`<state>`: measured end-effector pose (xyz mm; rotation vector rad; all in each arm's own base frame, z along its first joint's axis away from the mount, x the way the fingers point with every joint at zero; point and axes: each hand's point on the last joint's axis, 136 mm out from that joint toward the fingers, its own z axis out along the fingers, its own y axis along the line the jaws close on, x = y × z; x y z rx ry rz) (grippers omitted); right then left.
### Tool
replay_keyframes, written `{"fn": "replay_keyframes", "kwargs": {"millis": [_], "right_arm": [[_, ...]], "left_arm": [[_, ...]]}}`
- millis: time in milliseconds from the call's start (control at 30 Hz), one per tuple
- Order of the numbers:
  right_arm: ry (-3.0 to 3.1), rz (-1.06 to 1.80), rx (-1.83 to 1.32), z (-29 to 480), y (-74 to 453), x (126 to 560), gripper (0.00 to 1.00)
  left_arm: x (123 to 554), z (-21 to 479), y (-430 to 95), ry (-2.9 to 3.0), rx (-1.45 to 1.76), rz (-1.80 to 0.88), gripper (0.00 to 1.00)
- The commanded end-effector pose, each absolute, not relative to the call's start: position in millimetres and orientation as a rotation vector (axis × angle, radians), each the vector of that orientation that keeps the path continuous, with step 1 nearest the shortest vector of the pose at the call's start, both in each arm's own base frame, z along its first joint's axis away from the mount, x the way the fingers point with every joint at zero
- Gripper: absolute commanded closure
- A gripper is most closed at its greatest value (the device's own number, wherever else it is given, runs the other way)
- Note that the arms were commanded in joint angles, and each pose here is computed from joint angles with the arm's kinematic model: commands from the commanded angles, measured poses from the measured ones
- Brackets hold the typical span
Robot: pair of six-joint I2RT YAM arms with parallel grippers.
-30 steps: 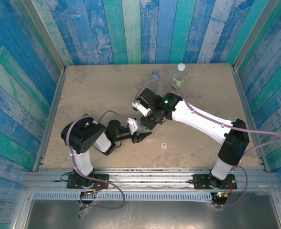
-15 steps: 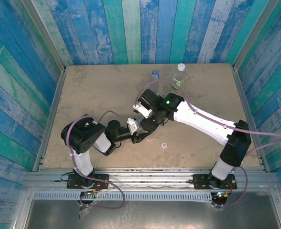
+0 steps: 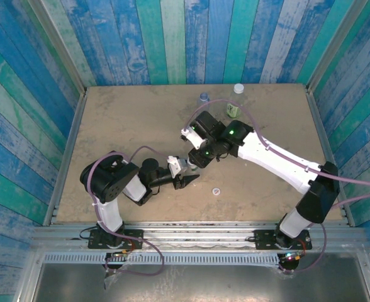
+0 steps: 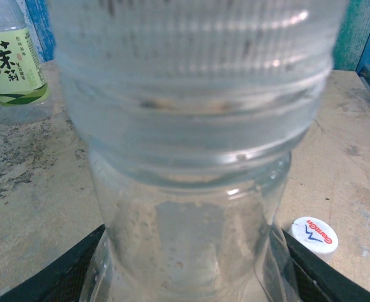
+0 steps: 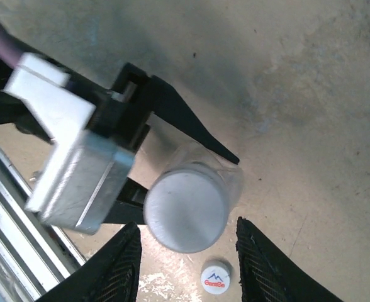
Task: Screw on the bottle caps
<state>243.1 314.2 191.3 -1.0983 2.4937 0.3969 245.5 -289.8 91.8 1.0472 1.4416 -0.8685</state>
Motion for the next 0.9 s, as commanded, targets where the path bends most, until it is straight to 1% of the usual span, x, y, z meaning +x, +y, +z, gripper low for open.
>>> {"fn": "replay_keyframes", "kwargs": {"millis": [0,133,233,300,367,433,633,767,867], "right_arm": [[2.556,0.380,-1.086,173.0,309.5,242.1,0.58],[2.590,0.355,-1.086,160.3,304.9,241.1,0.58],[2.587,0.373,-1.074,162.2,306.8,242.3,0.58],[2.568,0.397,-1.064,167.5,310.1,243.4,0.56],[2.552,0.422,-1.050,170.1,313.2,246.7,0.52],[2.556,0.445,-1.032,170.3,314.5,249.5,0.52],[2.594,0.537,-0.988,166.8,321.6,254.5,0.61],[2.614,0.613,-0.997,164.1,322.6,245.7,0.68],[2.645,0.670,-0.971,161.9,316.5,236.1,0.71]], "left_arm": [[239.6,79.1,-283.9,1.516,1.055,-0.871,0.39],[239.1,79.4,-284.1,1.513,1.058,-0.872,0.39],[239.3,79.7,-283.9,1.514,1.056,-0.873,0.39],[239.1,79.6,-284.0,1.516,1.057,-0.875,0.39],[238.6,79.0,-284.3,1.516,1.060,-0.875,0.39],[238.5,78.9,-284.5,1.517,1.062,-0.877,0.39],[239.8,78.9,-285.3,1.517,1.061,-0.878,0.39],[239.7,78.7,-284.8,1.520,1.056,-0.878,0.39],[239.9,78.1,-284.9,1.523,1.058,-0.876,0.39]]}}
